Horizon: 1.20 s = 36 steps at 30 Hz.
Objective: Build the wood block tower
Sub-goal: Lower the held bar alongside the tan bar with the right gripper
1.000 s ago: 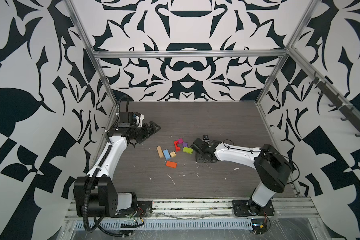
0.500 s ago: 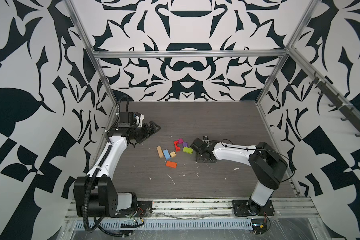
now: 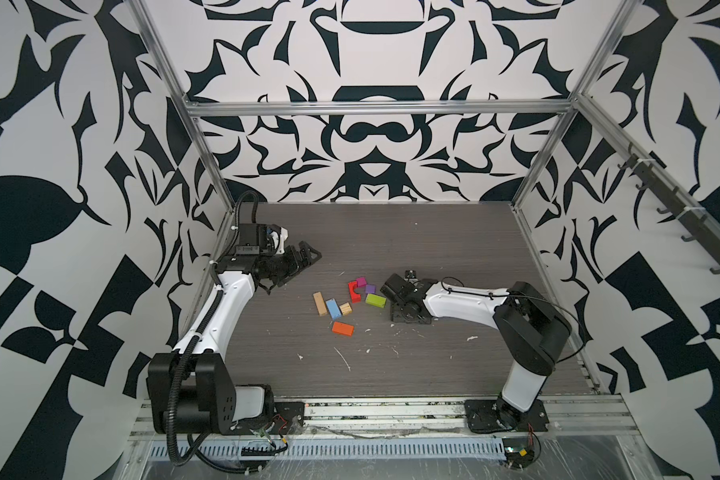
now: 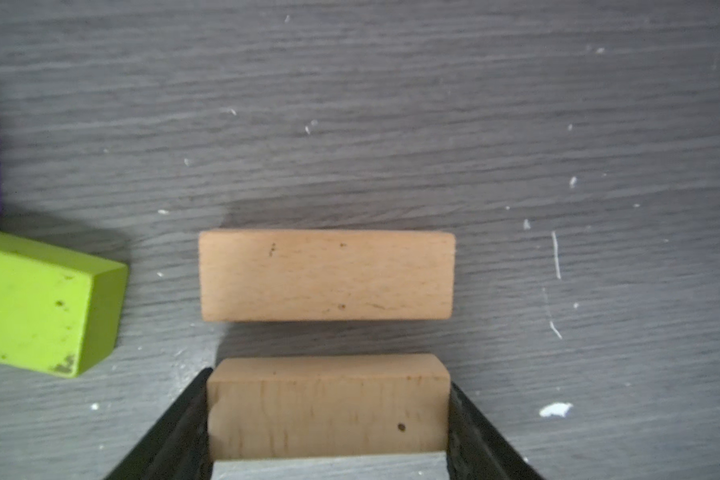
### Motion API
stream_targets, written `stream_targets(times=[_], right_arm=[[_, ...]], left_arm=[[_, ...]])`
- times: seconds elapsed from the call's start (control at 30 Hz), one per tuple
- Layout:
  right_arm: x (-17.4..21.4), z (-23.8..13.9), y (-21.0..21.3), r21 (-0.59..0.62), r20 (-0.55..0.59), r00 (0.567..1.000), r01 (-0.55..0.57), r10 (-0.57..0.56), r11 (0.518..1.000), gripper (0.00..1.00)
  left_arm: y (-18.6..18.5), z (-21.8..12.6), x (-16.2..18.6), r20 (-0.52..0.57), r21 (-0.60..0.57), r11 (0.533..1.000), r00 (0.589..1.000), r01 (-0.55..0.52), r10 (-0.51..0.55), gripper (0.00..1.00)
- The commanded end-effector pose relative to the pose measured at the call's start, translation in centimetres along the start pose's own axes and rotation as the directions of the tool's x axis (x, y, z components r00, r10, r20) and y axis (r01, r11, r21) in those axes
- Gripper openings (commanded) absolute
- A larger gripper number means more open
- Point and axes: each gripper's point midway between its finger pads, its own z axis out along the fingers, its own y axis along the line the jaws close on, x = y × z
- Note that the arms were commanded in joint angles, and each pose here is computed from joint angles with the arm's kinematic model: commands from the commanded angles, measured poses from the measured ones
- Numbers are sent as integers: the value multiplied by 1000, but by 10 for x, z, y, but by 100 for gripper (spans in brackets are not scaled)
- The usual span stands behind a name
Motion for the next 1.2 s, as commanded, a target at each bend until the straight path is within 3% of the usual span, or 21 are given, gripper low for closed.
stream_targets(times=[0.0,1.17], right_arm=[[-8,0,5,-10,8,1000,6,-6,1000,71],[-14,11,-11,43,12,999,29,-30,999,75]], left_arm=[[2,0,3,-5,4,1000,1000,6,-6,99],[3,0,3,-5,2,1000,1000,8,-8,99]])
